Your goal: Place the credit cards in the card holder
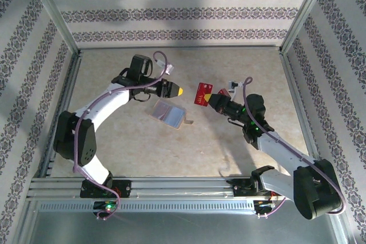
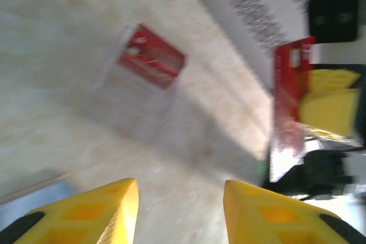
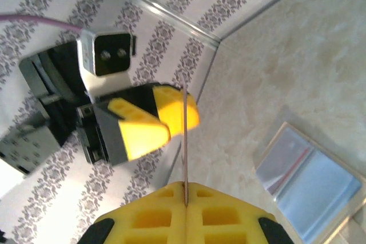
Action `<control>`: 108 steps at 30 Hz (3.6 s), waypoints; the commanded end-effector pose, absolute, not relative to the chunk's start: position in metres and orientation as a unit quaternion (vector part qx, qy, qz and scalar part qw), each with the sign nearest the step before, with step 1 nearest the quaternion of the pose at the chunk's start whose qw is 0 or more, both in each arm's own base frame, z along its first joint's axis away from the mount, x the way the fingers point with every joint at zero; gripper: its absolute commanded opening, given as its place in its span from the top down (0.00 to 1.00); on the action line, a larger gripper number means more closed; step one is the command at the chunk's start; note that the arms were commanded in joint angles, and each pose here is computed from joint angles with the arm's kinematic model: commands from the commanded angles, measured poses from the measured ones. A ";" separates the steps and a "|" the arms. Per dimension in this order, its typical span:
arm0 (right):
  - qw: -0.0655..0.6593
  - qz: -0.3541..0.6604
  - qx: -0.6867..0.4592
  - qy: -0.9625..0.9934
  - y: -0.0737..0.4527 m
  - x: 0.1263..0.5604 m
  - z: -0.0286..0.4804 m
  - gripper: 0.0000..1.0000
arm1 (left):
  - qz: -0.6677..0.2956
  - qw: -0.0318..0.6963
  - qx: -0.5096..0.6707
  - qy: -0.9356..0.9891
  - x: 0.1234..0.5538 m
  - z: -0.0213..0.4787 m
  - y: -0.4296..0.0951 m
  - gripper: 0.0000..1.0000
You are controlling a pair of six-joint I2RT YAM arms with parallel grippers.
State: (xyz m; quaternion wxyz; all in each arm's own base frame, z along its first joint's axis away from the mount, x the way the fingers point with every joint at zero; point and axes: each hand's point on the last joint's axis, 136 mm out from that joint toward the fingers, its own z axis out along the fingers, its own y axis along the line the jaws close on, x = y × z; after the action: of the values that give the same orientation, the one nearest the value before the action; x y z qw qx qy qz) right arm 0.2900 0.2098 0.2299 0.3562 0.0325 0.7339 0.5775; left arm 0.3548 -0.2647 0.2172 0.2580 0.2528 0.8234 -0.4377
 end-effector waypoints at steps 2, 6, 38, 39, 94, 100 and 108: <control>0.345 0.541 0.047 0.766 0.215 0.288 0.198 1.00 | -0.279 0.186 0.303 0.892 0.326 0.160 -0.206 0.68; 0.324 0.527 0.053 0.784 0.230 0.289 0.180 1.00 | -0.201 0.179 0.295 0.917 0.342 0.122 -0.175 0.86; 0.245 0.507 0.031 0.826 0.287 0.278 0.123 1.00 | -0.169 0.031 0.216 0.961 0.308 0.012 -0.154 0.89; 0.243 0.506 0.032 0.827 0.287 0.278 0.123 1.00 | -0.174 0.031 0.220 0.959 0.306 0.013 -0.158 0.89; 0.133 0.527 0.071 0.836 0.330 0.276 0.071 1.00 | -0.217 0.021 0.217 0.952 0.327 0.019 -0.161 1.00; 0.119 0.523 0.070 0.841 0.331 0.272 0.062 1.00 | -0.211 0.025 0.219 0.952 0.326 0.018 -0.158 1.00; 0.111 0.529 0.075 0.838 0.331 0.265 0.056 1.00 | -0.207 0.023 0.219 0.953 0.326 0.017 -0.158 1.00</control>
State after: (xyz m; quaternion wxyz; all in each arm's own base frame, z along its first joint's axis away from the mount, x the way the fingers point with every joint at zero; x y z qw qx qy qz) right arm 0.2707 0.3281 0.0549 0.1163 0.0797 0.8452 0.5155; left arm 0.3312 -0.1624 0.0231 0.0383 0.2097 0.9513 -0.2226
